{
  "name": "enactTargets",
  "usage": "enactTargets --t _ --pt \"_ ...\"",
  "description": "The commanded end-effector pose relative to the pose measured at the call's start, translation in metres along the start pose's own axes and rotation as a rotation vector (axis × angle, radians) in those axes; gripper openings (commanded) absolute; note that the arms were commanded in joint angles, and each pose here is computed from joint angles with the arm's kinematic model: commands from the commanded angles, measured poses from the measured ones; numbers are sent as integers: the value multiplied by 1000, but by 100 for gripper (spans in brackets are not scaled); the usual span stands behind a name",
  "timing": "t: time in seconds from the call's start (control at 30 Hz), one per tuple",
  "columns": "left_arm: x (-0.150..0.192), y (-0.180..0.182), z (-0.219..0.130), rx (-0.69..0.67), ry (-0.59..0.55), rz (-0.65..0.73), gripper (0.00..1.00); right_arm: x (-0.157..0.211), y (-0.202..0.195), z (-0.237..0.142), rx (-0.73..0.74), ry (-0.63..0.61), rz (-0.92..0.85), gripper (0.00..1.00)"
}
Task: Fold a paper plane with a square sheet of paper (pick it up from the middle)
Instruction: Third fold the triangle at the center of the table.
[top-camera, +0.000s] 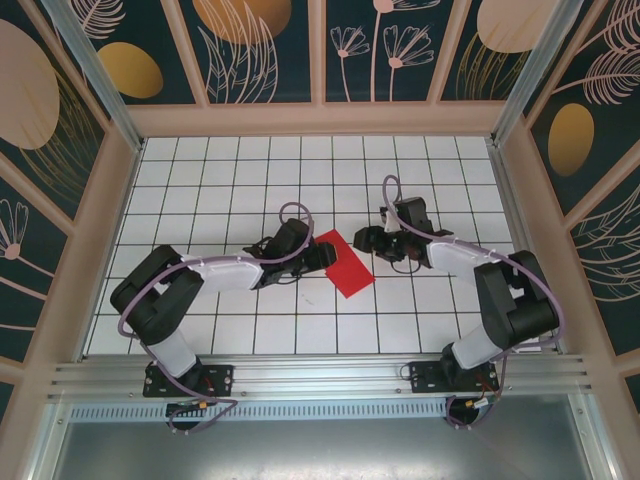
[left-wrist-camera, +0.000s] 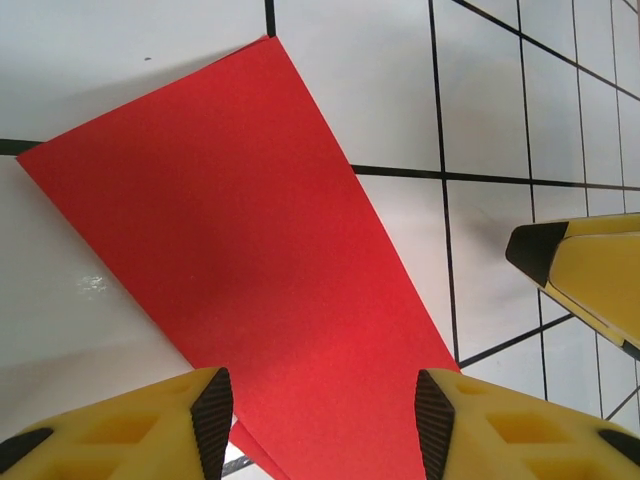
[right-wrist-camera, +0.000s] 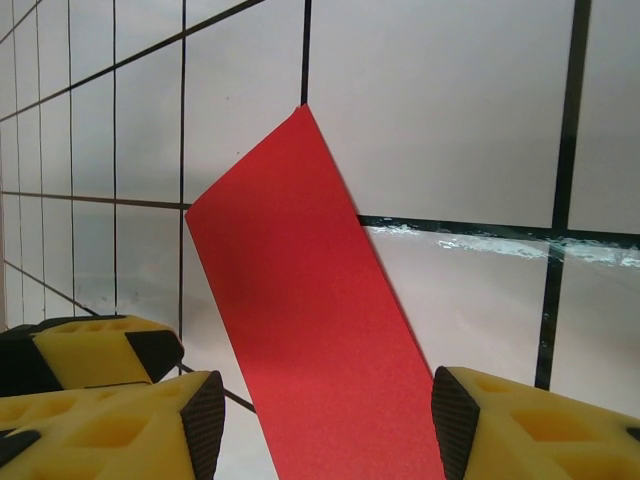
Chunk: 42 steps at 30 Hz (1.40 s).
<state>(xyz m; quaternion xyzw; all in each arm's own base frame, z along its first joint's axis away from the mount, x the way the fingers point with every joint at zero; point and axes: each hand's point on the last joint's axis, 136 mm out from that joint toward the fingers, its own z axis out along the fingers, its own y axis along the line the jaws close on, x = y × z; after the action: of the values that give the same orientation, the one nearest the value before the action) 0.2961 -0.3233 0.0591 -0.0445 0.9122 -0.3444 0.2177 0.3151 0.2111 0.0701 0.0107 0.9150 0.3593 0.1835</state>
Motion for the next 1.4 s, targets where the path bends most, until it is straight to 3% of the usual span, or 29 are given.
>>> enactTargets --t 0.0,0.37,0.7,1.37 --pt "-3 -9 9 21 5 -22 53 -10 16 6 -67 3 -52 59" --pt "-6 17 3 -56 -71 -89 52 -5 16 23 -89 60 -49 58" --pt "-7 12 9 -28 -65 -83 51 8 -3 30 -25 95 -41 58" --pt "-7 23 28 -86 -47 -52 46 60 -5 6 -56 163 -42 56"
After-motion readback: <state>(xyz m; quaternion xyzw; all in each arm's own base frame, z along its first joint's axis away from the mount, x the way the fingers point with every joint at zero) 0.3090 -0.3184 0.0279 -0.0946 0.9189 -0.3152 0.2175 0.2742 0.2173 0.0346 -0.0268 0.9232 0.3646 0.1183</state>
